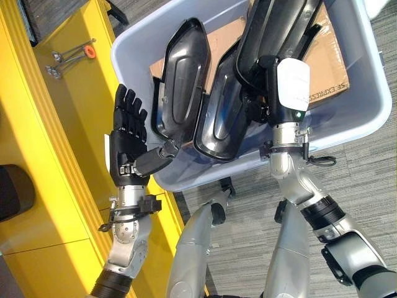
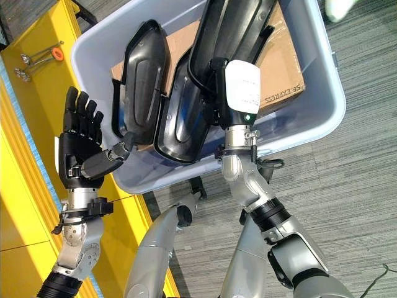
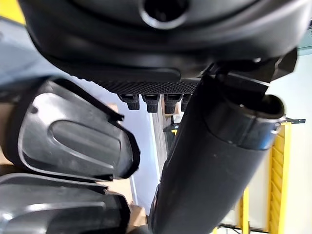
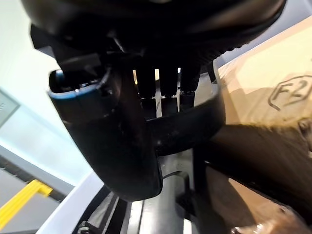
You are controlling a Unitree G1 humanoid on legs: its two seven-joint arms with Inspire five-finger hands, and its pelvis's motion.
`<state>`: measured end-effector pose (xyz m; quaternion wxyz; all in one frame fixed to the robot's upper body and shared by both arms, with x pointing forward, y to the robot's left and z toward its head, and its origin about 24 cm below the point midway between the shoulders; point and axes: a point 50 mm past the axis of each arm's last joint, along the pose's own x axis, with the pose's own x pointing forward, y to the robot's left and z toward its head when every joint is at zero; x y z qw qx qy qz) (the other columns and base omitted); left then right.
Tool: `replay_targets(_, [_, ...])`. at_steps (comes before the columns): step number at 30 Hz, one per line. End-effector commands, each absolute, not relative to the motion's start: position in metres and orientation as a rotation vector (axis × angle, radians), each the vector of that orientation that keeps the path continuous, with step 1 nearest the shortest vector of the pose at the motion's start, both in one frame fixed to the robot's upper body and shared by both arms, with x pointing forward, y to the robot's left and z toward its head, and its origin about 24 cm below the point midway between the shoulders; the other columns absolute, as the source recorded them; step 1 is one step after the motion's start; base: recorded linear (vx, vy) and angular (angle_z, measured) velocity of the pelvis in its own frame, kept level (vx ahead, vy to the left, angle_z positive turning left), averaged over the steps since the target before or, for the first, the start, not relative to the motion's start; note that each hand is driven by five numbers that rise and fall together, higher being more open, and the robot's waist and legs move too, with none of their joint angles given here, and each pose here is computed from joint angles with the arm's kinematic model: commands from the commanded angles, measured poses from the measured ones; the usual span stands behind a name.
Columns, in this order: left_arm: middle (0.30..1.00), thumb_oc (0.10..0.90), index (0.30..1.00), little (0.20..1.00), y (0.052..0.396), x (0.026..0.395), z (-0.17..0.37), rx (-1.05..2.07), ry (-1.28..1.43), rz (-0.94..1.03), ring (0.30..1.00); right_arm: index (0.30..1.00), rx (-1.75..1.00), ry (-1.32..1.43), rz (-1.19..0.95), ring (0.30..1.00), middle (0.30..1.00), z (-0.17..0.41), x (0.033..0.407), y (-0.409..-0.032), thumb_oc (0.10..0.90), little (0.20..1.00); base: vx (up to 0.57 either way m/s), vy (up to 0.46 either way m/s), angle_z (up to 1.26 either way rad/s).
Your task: Move parts from the plastic box to the shelf.
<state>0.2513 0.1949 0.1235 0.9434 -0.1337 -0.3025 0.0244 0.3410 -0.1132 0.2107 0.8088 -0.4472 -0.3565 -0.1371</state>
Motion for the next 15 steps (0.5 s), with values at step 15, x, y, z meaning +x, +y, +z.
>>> replay_targets(15, [1.000,0.900,1.000,1.000,0.204,0.240,0.183,-0.214,-0.799,0.034,1.000,0.300,-0.663,-1.127,0.064,0.300,0.300,0.254,0.260,-0.059,0.400,0.300,0.00,-0.145,-0.01])
